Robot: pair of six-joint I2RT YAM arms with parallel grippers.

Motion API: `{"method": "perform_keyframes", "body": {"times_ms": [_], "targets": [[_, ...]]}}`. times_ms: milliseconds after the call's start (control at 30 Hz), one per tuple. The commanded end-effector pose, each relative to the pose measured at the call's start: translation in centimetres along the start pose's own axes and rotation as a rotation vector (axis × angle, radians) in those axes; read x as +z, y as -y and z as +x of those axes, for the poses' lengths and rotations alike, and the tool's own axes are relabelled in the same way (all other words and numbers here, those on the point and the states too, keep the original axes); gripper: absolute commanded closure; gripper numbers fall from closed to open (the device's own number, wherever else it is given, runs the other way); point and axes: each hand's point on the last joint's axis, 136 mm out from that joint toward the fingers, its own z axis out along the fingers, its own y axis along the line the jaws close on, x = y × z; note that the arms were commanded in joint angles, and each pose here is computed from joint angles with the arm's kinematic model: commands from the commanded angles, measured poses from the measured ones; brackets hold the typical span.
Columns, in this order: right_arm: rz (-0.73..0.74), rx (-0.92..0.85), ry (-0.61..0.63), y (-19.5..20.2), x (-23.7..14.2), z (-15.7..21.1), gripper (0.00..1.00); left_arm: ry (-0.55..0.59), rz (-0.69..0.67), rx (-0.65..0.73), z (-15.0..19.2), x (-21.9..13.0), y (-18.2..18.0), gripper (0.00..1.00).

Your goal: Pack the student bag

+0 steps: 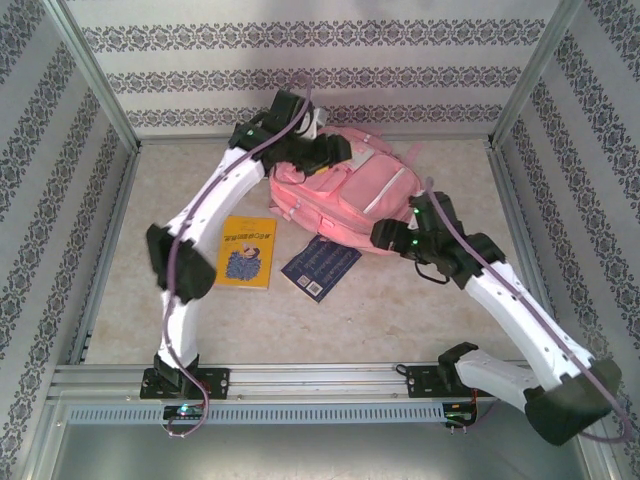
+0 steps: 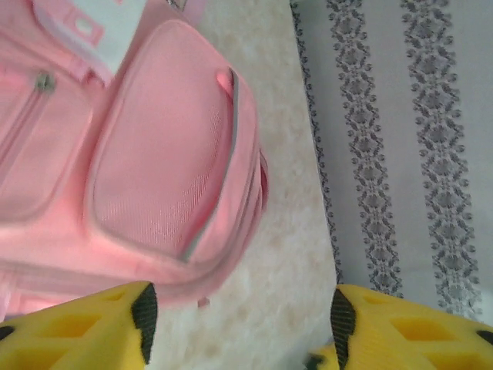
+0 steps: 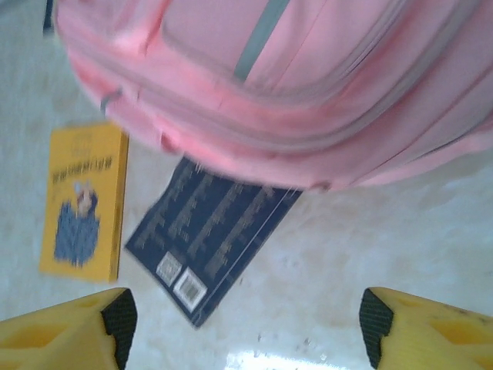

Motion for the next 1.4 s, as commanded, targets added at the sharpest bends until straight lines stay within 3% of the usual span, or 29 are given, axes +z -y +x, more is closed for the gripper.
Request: {"method": "perform_keyframes", "body": {"times_ms": [0,67,200,333,733,1000,1200,1367], "targets": [[-0.119,-0.013,-0.188,-2.3,2.4,3.5,0.26,-0.018,-0.106,-0.091,2.8,1.4,-8.4,0.35],[-0.168,0.020,-0.243,-3.3,3.8,4.4,0.28,-0.070,-0.089,-0.145,4.9,2.2,-11.3,0.34],[-0.201,0.089,-0.369,-4.1,7.1,6.3,0.33,-0.197,-0.124,-0.092,8.6,4.0,-15.2,0.33],[-0.172,0.188,-0.468,-3.5,10.1,8.1,0.51,-0.269,-0.163,-0.049,10.0,5.4,-17.3,0.35],[-0.012,0.309,-0.462,-0.8,15.0,8.6,0.79,-0.395,-0.137,-0.028,13.0,8.3,-19.9,0.43],[0.060,0.305,-0.501,0.4,16.9,9.6,0.80,-0.451,-0.152,-0.033,15.7,8.6,-20.6,0.43],[0.079,0.282,-0.525,0.4,17.8,10.1,0.81,-0.506,-0.137,-0.001,18.0,9.6,-18.8,0.48],[0.121,0.229,-0.552,1.5,18.1,10.7,0.82,-0.512,-0.102,-0.055,19.3,9.4,-17.3,0.53]]}}
